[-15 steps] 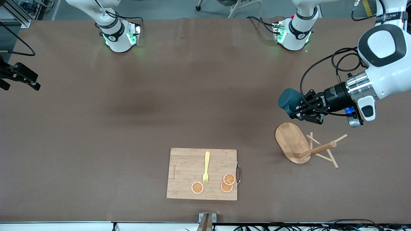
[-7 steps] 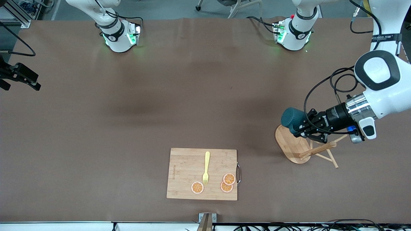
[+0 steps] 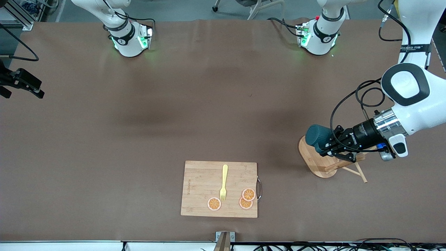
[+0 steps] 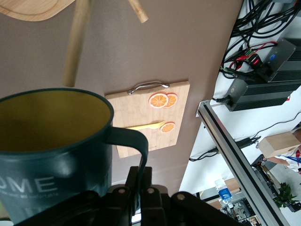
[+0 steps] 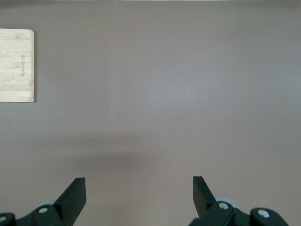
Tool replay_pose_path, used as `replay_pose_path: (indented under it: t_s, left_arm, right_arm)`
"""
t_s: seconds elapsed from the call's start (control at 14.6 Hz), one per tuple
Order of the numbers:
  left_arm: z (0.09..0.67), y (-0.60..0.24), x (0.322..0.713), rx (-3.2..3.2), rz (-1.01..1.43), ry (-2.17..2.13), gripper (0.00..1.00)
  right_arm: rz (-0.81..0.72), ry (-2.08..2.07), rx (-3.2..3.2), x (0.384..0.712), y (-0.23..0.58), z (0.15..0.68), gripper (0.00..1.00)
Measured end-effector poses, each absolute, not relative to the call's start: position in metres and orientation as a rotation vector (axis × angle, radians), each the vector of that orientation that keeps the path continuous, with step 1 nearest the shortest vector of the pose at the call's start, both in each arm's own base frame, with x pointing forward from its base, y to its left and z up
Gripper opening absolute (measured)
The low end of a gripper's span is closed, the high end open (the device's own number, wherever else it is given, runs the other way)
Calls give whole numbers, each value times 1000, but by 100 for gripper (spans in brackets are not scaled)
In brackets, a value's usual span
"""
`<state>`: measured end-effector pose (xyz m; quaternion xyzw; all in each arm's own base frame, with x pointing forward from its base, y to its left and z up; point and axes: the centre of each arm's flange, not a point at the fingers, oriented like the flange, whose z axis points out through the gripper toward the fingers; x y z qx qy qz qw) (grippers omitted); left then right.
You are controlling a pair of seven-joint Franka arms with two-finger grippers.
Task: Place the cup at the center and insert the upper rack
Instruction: 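Lower the mug handle onto the tree peg with the left gripper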
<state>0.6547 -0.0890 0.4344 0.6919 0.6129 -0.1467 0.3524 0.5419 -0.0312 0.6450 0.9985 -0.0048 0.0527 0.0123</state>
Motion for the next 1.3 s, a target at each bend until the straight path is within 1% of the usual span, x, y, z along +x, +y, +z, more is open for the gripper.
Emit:
replay_pose_path:
  t_s: [0.55,1.3]
  left_arm:
    - [419,-79,663,1795,-370,1580,5]
    - [399,-39,670,1814,-329,1578,5]
  right_arm:
    - [162,-15,3113,542,-31,645,100]
    - [162,-15,3113,542,-31,644,100]
